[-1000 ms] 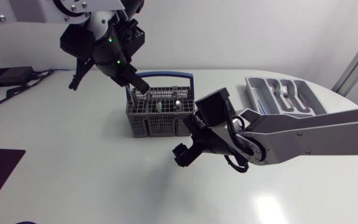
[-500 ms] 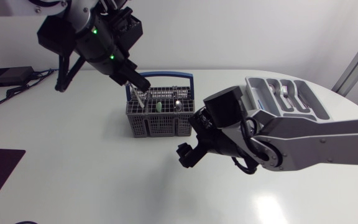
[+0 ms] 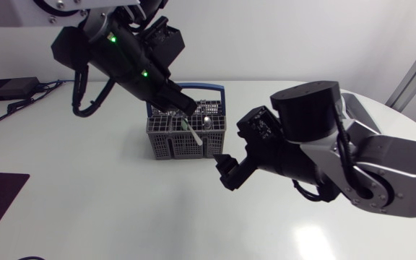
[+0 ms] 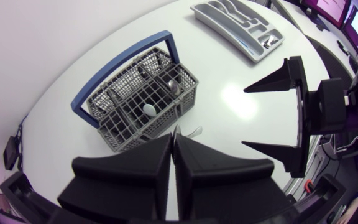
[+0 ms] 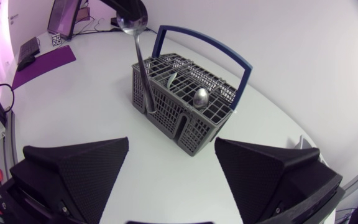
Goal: Unload the cutlery basket into the drawer organizer.
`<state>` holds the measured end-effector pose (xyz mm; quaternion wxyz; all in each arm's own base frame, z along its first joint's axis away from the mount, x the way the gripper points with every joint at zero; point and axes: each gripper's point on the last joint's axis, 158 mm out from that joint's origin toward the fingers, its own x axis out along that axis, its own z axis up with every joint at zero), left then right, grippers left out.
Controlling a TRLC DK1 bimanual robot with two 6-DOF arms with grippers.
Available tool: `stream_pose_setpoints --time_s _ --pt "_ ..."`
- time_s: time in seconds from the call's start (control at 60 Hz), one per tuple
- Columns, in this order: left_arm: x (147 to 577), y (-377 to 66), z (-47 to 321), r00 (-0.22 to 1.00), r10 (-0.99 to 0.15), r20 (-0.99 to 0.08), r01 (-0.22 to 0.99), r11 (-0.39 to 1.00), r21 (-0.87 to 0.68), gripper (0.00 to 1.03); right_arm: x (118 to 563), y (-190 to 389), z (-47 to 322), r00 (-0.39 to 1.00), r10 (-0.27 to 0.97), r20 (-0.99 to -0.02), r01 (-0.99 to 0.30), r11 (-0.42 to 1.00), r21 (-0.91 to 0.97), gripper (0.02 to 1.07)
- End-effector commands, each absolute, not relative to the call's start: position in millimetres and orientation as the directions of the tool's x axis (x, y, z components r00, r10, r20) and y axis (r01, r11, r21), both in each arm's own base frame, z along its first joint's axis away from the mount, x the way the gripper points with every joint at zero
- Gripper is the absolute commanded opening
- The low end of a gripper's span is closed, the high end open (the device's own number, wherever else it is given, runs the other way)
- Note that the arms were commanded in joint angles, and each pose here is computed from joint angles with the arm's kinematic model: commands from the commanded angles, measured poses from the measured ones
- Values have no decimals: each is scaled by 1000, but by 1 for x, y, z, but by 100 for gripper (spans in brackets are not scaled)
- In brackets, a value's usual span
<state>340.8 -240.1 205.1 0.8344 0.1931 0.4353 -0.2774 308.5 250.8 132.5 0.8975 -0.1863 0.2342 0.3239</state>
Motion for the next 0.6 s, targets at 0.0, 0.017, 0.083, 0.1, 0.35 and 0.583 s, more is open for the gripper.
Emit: stream_pose_setpoints --time_s 0.0,0.017,0.083,0.1,0.35,0.583 --pt "334 -249 198 419 -322 -849 639 769 23 4 298 247 127 666 497 -556 -690 694 -206 102" --pt "333 -251 198 410 -332 -849 642 766 11 4 297 247 127 663 501 -556 -694 690 -206 102" --pt "329 -257 195 373 -362 -855 657 753 -32 4 292 248 132 653 522 -549 -711 672 -207 102" --pt "328 -259 195 361 -371 -856 661 749 -46 4 290 249 133 651 529 -545 -715 668 -206 102" --pt "318 -280 190 247 -464 -851 692 699 -180 4 277 245 145 642 565 -518 -737 641 -215 102" --pt "313 -292 185 193 -507 -840 707 666 -238 4 271 233 145 665 556 -498 -724 644 -248 102"
